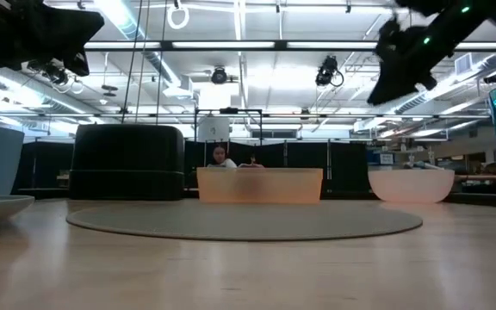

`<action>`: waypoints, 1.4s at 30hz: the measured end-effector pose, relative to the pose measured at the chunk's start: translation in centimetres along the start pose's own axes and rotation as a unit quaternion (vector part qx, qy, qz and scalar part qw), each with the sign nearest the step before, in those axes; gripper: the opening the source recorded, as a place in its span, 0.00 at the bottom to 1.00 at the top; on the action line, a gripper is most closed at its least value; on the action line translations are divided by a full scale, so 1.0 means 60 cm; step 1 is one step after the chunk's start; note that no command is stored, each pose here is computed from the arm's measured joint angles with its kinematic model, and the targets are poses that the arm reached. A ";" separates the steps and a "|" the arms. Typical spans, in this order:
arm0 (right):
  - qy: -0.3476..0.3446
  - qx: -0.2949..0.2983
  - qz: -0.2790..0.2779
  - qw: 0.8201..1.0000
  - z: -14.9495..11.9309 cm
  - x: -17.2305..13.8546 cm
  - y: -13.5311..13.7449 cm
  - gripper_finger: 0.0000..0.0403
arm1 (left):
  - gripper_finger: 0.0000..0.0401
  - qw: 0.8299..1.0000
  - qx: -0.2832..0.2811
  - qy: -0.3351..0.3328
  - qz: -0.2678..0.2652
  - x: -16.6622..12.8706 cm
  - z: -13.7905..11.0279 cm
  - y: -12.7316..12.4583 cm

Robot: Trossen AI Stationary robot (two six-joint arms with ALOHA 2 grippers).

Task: Arrange a breakfast setting
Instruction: Put the light orange bowl on the gray mat

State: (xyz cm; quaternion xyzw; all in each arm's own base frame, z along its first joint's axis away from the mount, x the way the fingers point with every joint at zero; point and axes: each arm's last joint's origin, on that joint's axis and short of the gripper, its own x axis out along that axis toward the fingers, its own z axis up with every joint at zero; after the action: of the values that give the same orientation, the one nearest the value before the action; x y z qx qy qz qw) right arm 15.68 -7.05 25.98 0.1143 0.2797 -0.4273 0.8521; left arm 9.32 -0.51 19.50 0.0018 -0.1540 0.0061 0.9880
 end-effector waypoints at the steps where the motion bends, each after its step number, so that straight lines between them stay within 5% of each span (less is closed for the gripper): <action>1: 0.021 0.005 -0.017 1.000 0.000 0.013 -0.002 0.36 | 0.10 1.000 0.000 0.000 0.000 0.000 0.000 0.000; 13: 0.184 0.045 -0.111 0.976 -0.030 0.151 -0.037 0.48 | 0.10 1.000 0.000 0.004 0.000 0.000 -0.001 0.000; 26: 0.226 0.037 -0.154 0.961 -0.049 0.193 -0.056 0.47 | 0.10 1.000 0.000 0.004 -0.001 0.000 -0.001 0.000; 33: 0.257 0.050 -0.135 0.956 -0.063 0.213 -0.056 0.39 | 0.10 1.000 0.000 0.004 -0.001 0.000 -0.001 0.000; 42: 0.260 0.061 -0.129 0.955 -0.065 0.218 -0.054 0.16 | 0.10 1.000 0.000 0.004 -0.001 0.000 -0.001 0.000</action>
State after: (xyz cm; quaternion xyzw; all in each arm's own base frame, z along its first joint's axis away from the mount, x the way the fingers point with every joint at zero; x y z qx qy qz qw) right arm 17.88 -16.01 15.44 0.2357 0.4773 -0.5055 0.6790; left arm 9.35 -0.52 19.43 0.0021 -0.1504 0.0051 0.9886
